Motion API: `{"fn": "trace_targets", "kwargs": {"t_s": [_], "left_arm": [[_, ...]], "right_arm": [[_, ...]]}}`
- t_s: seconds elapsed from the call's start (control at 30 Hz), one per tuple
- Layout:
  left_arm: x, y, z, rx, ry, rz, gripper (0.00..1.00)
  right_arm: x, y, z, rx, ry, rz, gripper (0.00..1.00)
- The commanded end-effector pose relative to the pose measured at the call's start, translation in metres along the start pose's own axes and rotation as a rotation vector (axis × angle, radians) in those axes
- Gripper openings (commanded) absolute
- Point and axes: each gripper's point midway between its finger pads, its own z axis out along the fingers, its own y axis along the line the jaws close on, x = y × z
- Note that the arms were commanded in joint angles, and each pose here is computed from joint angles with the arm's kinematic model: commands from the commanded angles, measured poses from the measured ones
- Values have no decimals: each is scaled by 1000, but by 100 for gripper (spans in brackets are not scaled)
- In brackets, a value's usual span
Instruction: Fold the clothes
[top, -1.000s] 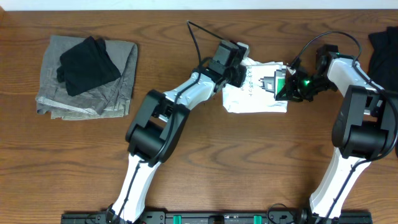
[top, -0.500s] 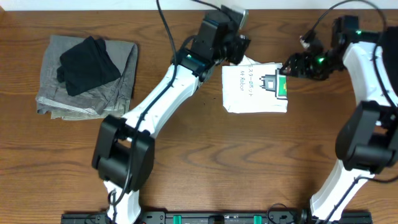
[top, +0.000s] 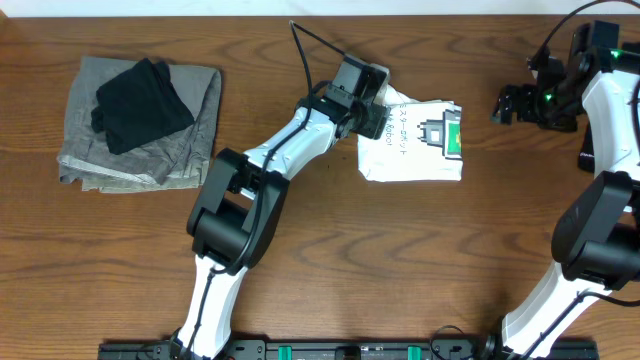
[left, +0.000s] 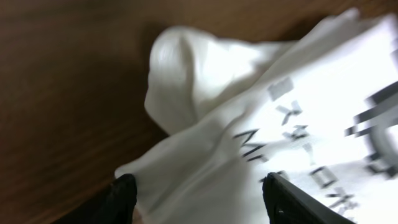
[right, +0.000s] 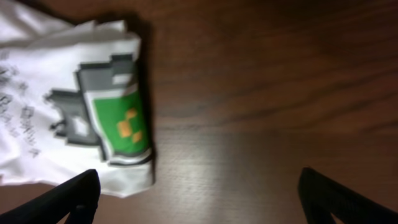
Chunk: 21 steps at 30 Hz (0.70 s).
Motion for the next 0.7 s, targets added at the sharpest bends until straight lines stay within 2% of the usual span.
{"fn": "trace_targets", "kwargs": {"t_s": [0.0, 0.2, 0.67], "left_arm": [[19, 5, 12, -17, 49, -20, 68], [34, -1, 19, -19, 98, -32, 68], [53, 1, 19, -113, 152, -196, 67]], "right_arm": [[-2, -9, -2, 43, -6, 16, 99], [-1, -9, -2, 43, -5, 16, 99], [-1, -9, -2, 43, -5, 16, 99]]}}
